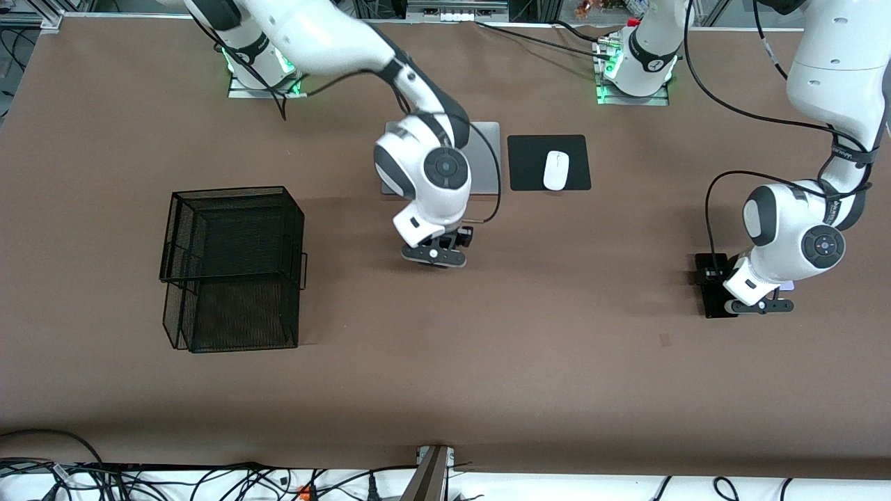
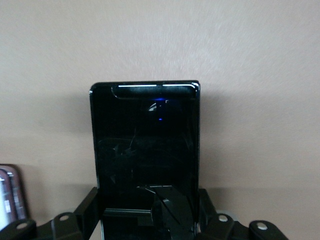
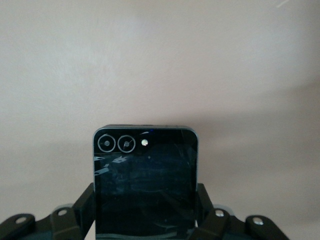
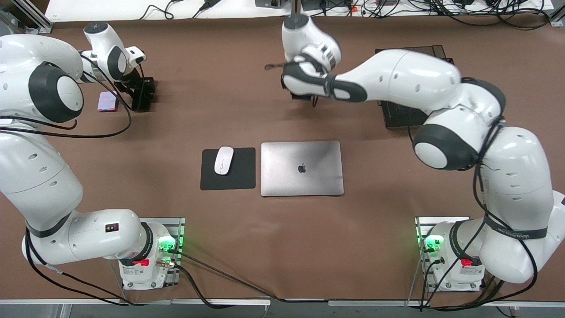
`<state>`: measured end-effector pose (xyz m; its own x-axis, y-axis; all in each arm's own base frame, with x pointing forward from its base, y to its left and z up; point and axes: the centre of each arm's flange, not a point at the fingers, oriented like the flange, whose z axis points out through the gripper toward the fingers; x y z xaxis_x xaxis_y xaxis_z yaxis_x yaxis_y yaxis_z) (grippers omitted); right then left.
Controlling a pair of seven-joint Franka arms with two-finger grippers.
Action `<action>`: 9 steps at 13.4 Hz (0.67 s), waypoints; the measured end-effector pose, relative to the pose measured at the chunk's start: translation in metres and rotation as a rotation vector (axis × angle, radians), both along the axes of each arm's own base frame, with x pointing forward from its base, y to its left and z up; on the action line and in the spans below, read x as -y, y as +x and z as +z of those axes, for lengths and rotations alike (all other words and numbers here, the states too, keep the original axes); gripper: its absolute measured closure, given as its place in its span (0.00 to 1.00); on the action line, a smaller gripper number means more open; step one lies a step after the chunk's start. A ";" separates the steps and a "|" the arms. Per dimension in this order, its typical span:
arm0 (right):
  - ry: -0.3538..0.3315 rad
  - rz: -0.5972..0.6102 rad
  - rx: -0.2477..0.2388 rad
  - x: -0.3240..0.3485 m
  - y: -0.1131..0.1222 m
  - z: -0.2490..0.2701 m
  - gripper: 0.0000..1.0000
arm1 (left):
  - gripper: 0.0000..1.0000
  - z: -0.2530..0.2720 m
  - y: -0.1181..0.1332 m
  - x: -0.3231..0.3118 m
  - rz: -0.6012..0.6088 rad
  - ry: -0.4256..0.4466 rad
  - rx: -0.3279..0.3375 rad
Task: Place phones with both arms
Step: 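Drop the flip phone in the organizer, set the smartphone mid-table, both grippers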
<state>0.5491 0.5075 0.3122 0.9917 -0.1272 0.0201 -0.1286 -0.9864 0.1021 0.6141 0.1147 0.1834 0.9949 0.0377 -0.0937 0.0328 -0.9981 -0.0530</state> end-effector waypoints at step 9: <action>-0.023 0.222 -0.141 0.343 0.066 0.128 0.21 | 0.20 0.146 0.036 0.240 -0.138 -0.101 -0.042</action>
